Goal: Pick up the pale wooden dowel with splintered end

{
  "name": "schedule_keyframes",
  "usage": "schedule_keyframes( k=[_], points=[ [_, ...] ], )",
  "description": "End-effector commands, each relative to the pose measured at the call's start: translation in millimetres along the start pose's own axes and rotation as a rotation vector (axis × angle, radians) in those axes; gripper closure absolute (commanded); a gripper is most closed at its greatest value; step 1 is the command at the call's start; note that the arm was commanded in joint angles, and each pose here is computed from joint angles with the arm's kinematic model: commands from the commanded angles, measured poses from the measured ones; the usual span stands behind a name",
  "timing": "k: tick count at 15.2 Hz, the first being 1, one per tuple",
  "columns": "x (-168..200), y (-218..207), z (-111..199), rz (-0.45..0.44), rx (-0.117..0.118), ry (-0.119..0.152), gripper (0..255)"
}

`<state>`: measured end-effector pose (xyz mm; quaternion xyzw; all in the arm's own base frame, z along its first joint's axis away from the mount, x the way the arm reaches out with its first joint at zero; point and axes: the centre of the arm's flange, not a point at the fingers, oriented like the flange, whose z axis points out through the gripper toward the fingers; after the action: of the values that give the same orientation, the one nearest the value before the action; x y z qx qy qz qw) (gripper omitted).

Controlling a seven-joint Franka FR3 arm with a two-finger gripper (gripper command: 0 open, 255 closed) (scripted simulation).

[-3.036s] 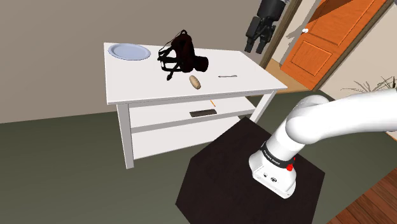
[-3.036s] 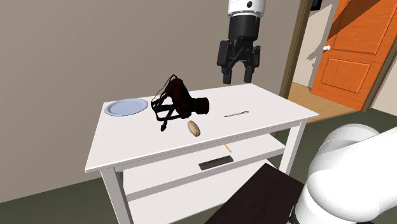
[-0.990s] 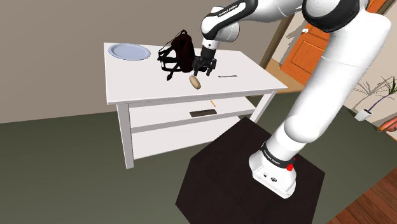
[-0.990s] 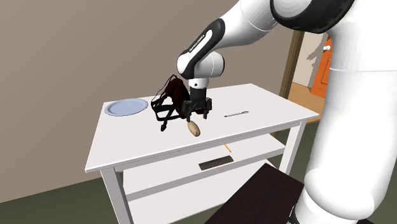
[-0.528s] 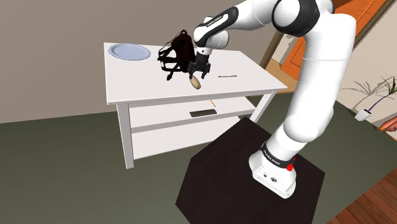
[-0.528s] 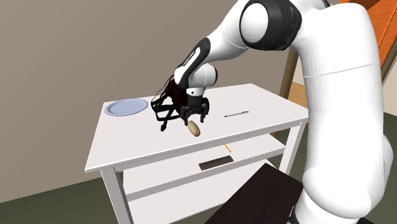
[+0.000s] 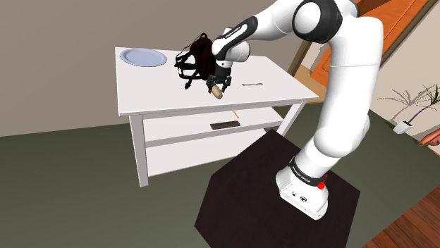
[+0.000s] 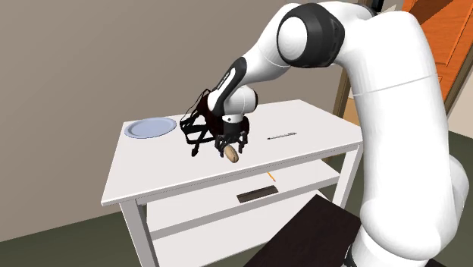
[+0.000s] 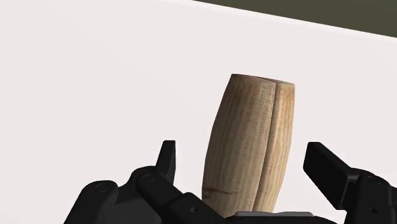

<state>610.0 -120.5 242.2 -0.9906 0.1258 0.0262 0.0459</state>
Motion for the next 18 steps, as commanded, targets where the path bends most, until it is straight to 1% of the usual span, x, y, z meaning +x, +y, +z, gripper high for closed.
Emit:
schedule_keyframes(
  k=[1,10,18],
  points=[
    [0,0,2,0.000,0.000,0.000,255],
    [0,-1,3,0.000,0.000,0.000,255],
    [-3,-4,-39,0.000,0.000,0.000,255]
  ],
)
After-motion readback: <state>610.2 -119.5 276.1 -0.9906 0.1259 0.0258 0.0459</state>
